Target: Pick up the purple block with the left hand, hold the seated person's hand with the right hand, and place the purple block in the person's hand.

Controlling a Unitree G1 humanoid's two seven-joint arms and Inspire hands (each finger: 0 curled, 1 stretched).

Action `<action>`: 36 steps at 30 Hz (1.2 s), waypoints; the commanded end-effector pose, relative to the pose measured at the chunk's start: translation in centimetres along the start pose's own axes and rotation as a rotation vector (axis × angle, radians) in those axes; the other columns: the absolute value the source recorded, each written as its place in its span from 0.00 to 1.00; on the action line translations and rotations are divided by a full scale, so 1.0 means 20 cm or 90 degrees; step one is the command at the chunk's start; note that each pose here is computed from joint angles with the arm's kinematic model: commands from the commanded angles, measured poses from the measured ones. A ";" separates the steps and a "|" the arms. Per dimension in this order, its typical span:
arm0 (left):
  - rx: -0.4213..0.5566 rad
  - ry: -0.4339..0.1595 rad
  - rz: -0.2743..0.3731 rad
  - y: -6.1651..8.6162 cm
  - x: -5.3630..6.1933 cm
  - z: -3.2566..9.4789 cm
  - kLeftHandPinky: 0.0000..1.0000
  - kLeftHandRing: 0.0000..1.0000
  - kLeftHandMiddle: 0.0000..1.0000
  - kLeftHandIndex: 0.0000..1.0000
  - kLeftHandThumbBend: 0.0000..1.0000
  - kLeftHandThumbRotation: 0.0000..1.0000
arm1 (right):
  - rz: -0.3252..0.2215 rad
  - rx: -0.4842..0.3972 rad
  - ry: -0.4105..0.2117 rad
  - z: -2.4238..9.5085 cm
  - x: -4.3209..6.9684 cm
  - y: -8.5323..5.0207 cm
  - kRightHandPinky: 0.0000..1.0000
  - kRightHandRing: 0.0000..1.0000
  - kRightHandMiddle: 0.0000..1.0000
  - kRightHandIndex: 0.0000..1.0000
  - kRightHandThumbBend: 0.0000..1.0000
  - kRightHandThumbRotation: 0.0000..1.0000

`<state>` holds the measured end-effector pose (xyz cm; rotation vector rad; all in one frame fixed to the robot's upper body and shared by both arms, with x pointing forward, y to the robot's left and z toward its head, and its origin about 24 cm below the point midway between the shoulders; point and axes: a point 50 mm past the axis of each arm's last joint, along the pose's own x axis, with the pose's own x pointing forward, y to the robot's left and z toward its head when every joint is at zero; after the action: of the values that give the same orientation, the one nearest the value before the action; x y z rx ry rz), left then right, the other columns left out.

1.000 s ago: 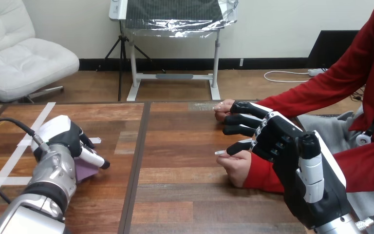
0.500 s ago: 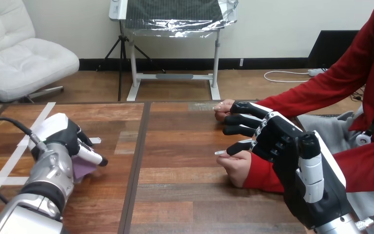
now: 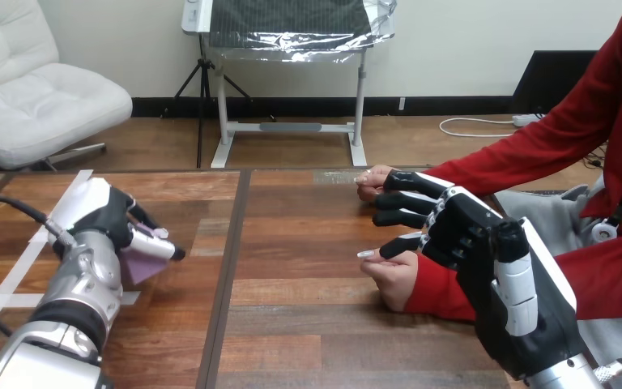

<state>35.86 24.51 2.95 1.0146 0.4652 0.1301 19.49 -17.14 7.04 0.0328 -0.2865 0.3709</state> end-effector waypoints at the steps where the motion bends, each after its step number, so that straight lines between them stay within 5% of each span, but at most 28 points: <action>1: -0.066 -0.066 0.061 0.11 0.01 0.13 0.34 0.41 0.47 0.49 0.73 0.00 | -0.011 -0.033 -0.046 0.05 0.08 -0.05 0.61 0.73 0.75 0.78 0.82 1.00; 36: -0.299 -0.134 0.115 0.14 -0.03 0.17 0.42 0.46 0.49 0.47 0.74 0.00 | -0.051 -0.144 -0.063 0.03 0.16 -0.16 0.62 0.73 0.74 0.78 0.82 1.00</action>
<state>36.48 23.44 4.88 0.6527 0.2468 0.2498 21.61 -18.52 6.56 -0.0949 -0.3166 0.2751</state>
